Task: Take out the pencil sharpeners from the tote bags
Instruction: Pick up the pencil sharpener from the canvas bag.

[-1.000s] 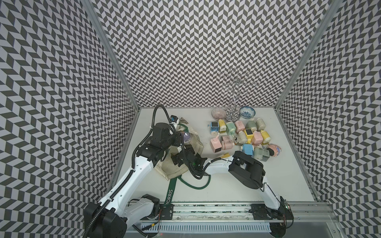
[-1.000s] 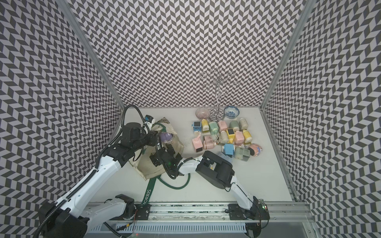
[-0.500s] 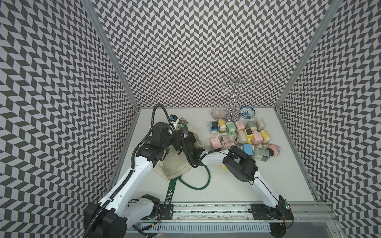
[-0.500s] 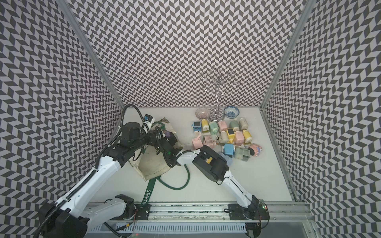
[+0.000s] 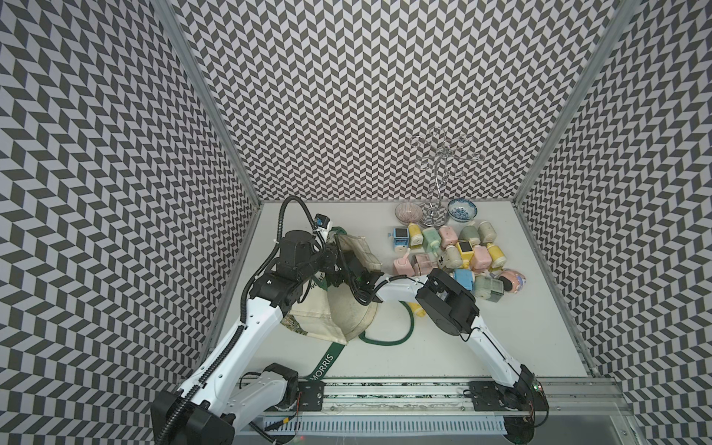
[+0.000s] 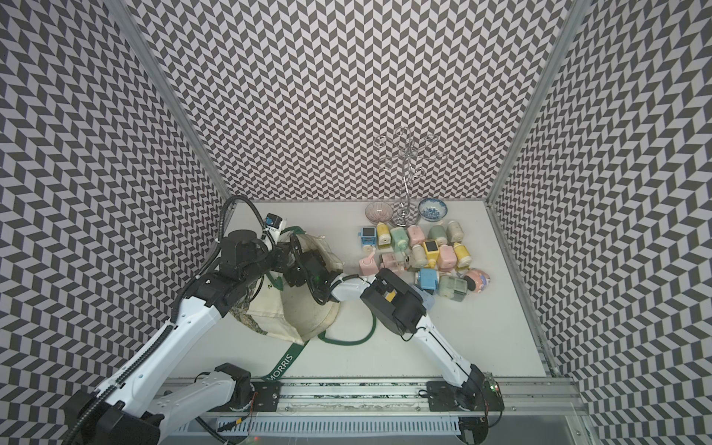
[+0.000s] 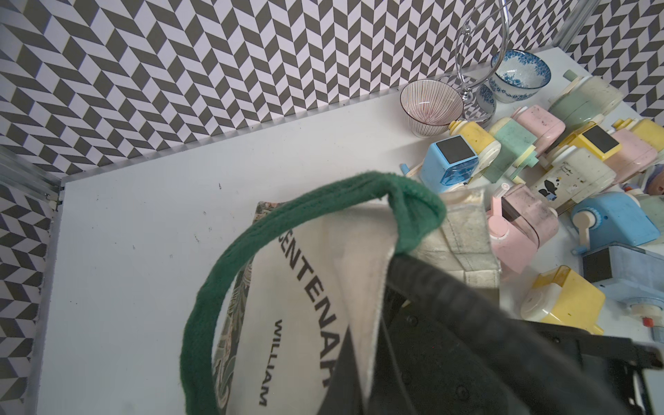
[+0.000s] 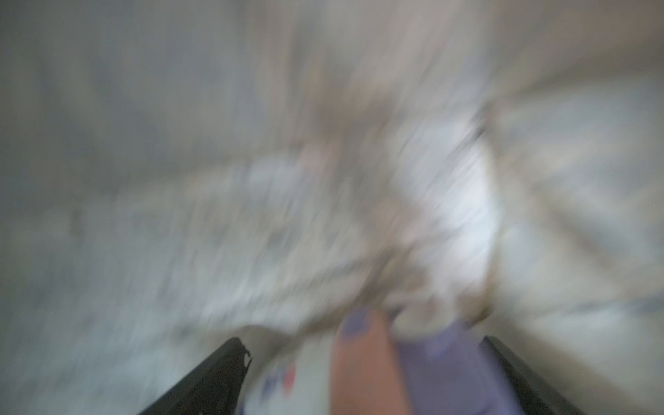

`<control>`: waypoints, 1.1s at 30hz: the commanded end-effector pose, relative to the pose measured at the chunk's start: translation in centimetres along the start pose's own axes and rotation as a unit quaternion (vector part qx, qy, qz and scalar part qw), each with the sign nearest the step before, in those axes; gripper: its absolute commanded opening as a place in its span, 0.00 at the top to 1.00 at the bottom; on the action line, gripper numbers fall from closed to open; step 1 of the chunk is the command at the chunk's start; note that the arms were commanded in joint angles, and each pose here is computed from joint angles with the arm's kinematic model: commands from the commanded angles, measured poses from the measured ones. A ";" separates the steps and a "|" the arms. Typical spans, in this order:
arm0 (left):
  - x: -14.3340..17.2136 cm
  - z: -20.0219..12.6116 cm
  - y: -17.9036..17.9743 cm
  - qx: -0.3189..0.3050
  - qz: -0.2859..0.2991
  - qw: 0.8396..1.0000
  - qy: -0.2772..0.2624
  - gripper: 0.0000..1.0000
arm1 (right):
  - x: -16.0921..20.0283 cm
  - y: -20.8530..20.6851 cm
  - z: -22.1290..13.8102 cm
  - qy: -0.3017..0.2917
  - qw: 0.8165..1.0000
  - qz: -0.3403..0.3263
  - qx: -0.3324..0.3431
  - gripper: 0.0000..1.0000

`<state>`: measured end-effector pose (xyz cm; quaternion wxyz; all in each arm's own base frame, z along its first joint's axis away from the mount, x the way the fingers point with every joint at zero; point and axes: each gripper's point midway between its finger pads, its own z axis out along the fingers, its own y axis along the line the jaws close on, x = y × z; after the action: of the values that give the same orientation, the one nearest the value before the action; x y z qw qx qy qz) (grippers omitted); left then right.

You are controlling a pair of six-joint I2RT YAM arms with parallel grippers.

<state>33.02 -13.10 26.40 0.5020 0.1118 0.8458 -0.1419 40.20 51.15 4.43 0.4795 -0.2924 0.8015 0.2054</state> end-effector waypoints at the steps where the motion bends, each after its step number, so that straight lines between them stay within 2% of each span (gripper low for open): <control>1: -0.8 -0.2 -1.0 0.017 0.014 1.000 -0.014 1.00 | 2.6 0.3 -2.0 0.051 0.998 0.021 -0.037 0.01; 5: -0.3 0.4 -0.8 0.014 0.013 1.000 -0.001 1.00 | 3.5 0.6 -3.4 0.067 0.996 0.008 -0.056 0.00; 7: -0.2 0.6 -0.7 0.012 0.012 1.000 0.002 1.00 | 3.9 -0.2 -2.9 0.067 0.997 0.005 -0.031 0.02; 11: -0.1 0.6 -0.6 0.010 0.012 1.000 0.004 1.00 | 3.9 -0.5 -2.3 0.077 0.997 0.012 -0.018 0.14; 16: 0.0 0.6 -0.4 0.004 0.012 1.000 0.003 1.00 | 0.9 0.3 -3.6 0.029 0.999 0.019 -0.040 0.21; 20: 0.3 0.7 0.1 -0.011 0.009 1.000 0.009 1.00 | -2.1 1.3 -6.2 -0.015 0.997 0.021 -0.075 0.27; 25: 1.1 1.2 1.2 -0.040 0.009 0.999 0.021 1.00 | -4.8 2.2 -10.0 -0.049 0.993 0.020 -0.108 0.29; 33: 1.2 2.2 3.4 -0.074 0.010 0.997 0.028 1.00 | -4.8 0.9 -16.9 -0.055 0.993 0.031 -0.101 0.31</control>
<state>34.76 -11.84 24.64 0.4933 0.0924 0.8593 -0.0982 31.12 43.58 12.56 0.4486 -0.3217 0.7828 0.2872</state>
